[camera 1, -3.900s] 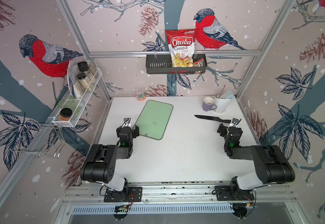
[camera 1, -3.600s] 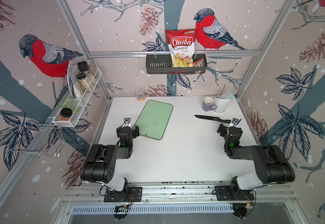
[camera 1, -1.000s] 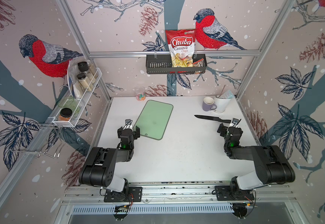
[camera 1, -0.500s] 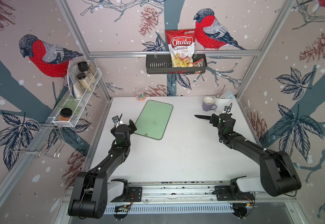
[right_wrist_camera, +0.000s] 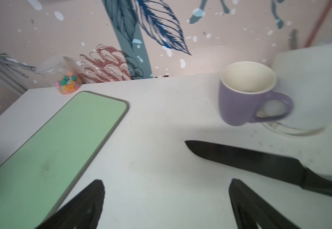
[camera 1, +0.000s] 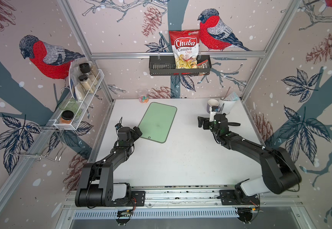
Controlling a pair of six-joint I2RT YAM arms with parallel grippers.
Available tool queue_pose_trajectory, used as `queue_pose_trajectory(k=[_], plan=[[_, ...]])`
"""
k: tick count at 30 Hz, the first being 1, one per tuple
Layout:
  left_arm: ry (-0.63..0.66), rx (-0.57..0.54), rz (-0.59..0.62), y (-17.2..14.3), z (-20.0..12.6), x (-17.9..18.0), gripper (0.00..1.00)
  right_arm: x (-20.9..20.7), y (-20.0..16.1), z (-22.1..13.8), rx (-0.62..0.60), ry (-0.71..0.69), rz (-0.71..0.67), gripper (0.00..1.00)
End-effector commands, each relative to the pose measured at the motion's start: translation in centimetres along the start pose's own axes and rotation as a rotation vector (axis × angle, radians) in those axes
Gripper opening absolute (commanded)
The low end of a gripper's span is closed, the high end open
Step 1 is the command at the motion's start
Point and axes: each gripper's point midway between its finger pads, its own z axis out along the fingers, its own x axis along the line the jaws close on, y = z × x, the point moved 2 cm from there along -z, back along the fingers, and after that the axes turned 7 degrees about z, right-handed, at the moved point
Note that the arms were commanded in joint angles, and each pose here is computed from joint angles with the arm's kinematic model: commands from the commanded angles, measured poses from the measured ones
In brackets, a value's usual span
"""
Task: Align the knife with the edge of the cutting board
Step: Adjust the work surface at the center of the board.
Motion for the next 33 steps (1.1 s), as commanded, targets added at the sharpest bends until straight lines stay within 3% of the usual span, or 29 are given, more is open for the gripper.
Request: queue_pose_trajectory(k=[1,9,17,24,33], plan=[[0.0,0.191,-0.035,-3.4,0.4,-0.5,0.86,1.8,-2.5,2.4,0.146,0.05,-0.035,0.99],[-0.107,0.345,0.083,-5.8,0.8,-7.1,0.79,3.4,-4.7,11.1,0.339,0.066,-0.019,0.99],[-0.107,0.404,0.147,-6.6,1.8,-8.8,0.79,4.0,-3.7,18.9,0.413,0.135,0.081,0.99],[-0.005,0.418,0.172,-7.1,2.6,-7.2,0.78,4.8,-3.2,24.2,0.451,0.256,0.279,1.0],[0.191,0.381,0.172,-6.6,1.5,-3.8,0.84,7.6,-4.3,27.3,0.45,0.349,0.39,0.97]])
